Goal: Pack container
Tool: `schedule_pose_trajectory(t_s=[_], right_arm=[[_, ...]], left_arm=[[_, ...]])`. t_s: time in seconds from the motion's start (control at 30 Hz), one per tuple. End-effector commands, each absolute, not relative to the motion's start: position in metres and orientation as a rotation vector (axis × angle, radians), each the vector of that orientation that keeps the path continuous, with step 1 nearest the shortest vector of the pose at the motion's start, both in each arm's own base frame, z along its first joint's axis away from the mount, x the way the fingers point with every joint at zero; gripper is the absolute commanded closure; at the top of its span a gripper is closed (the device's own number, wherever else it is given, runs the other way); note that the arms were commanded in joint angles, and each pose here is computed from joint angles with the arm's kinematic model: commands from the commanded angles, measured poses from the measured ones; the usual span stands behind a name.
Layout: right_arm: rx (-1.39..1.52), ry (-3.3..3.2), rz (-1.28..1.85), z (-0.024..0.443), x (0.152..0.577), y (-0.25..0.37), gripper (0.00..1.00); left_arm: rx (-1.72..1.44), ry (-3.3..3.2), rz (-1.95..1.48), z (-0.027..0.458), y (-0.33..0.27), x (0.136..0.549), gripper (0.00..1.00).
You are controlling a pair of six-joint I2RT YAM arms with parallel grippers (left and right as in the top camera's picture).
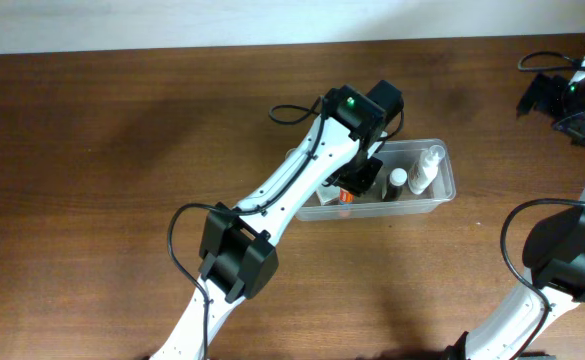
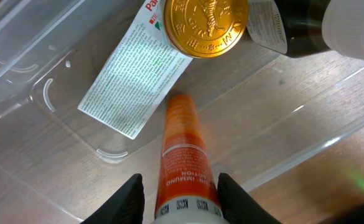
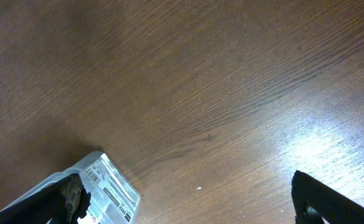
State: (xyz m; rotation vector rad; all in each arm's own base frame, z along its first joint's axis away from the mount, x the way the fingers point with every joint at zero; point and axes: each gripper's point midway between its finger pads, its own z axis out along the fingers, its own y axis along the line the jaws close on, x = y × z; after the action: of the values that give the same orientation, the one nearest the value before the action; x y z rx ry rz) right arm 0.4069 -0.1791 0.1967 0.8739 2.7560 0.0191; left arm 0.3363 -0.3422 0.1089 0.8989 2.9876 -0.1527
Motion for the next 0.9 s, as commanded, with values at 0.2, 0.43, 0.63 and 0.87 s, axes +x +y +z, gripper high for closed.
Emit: schedule_pose_trajectory(t_s=[0.2, 0.43, 0.63, 0.87], right_arm=[[0.893, 2.755, 0.019, 0.195, 0.407, -0.180, 0.02], [0.893, 2.755, 0.019, 0.195, 0.407, -0.180, 0.02], [0.893, 2.755, 0.019, 0.195, 0.407, -0.180, 0.02], [0.893, 2.755, 0.019, 0.195, 0.407, -0.180, 0.02]], left_arm=[[0.841, 2.846, -0.235, 0.157, -0.343, 0.364, 0.30], [0.696, 2.739, -0.270, 0.225, -0.304, 0.387, 0.13], [0.538, 2.608, -0.311, 0.298, -0.252, 0.395, 0.05], [0.460, 2.574, -0.271, 0.342, -0.203, 0.363, 0.04]])
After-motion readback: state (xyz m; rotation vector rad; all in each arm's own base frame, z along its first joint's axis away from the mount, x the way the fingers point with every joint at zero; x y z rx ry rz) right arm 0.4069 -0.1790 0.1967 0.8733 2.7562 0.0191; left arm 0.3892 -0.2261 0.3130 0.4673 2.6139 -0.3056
